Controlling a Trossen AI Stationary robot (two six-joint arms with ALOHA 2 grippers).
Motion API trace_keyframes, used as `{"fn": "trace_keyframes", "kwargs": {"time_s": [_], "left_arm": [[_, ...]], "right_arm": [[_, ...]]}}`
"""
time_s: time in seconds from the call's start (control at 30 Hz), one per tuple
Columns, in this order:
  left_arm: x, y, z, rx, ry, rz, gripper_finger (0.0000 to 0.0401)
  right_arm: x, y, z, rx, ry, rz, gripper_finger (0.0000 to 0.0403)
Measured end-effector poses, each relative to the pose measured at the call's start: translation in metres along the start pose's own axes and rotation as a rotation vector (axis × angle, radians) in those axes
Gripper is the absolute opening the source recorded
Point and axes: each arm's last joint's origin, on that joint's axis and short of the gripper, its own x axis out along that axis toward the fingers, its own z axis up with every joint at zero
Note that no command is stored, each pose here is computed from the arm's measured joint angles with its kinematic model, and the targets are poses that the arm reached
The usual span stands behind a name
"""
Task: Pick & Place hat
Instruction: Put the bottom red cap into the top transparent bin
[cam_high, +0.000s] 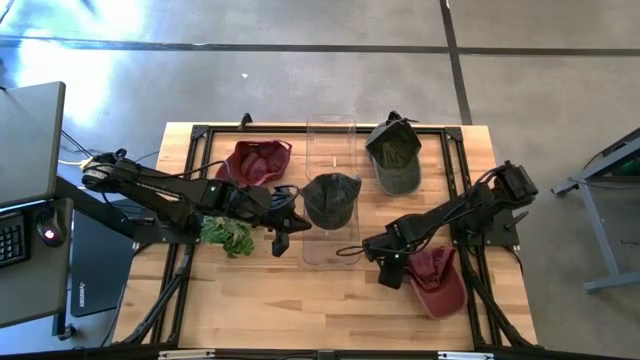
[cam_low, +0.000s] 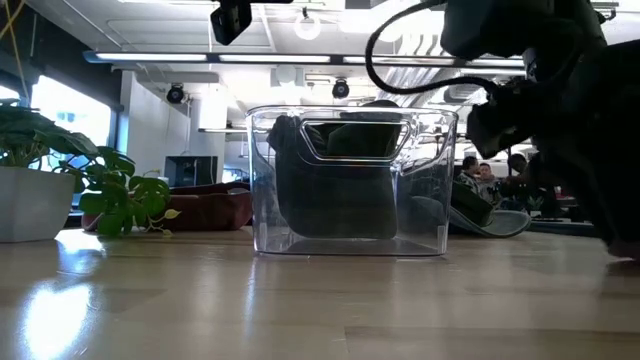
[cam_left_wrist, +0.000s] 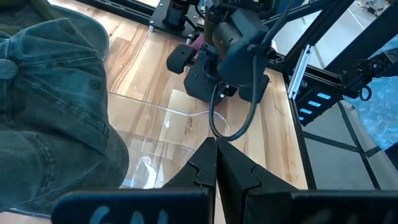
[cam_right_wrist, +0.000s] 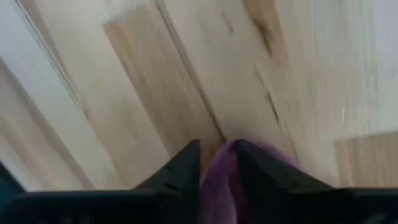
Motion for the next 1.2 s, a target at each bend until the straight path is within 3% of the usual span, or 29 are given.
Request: {"fn": "trace_keyframes", "kwargs": {"time_s": [0.1,0.17,0.4,0.5,0.67,0.73,0.83,0.97,1.1,1.2], "left_arm": [[0.0,0.0,0.0,0.0,0.0,0.0,0.0001],[0.0,0.0,0.0,0.006,-0.001,-0.001,0.0001],[0.0,-0.002,0.003,0.043,-0.037,-0.014,0.0001],[-0.001,-0.006,0.013,0.13,-0.139,-0.056,0.0],[-0.006,-0.016,0.031,0.326,-0.343,-0.162,0.0001],[-0.007,-0.018,0.036,0.384,-0.401,-0.163,0.0001],[-0.007,-0.016,0.038,0.427,-0.41,-0.118,0.0001],[-0.004,-0.009,0.04,0.422,-0.389,-0.082,0.0001],[-0.001,-0.004,0.04,0.417,-0.371,-0.06,0.0001],[-0.002,-0.004,0.041,0.415,-0.381,-0.057,0.0001]], "right_arm": [[-0.004,0.002,-0.003,-0.022,0.076,0.03,0.0027],[-0.011,0.006,-0.003,-0.044,0.103,0.059,0.0009],[-0.076,0.022,-0.016,-0.092,0.031,0.157,0.0004],[-0.116,0.026,-0.03,-0.14,-0.066,0.248,0.0009],[-0.177,0.025,-0.066,-0.286,-0.23,0.492,0.0005],[-0.193,0.021,-0.082,-0.338,-0.299,0.525,0.0006],[-0.202,0.007,-0.1,-0.37,-0.393,0.401,0.0003],[-0.203,-0.016,-0.112,-0.311,-0.526,0.059,0.0004],[-0.203,-0.022,-0.105,-0.353,-0.66,-0.236,0.0003],[-0.198,-0.017,-0.095,-0.418,-0.685,-0.323,0.0003]]}}
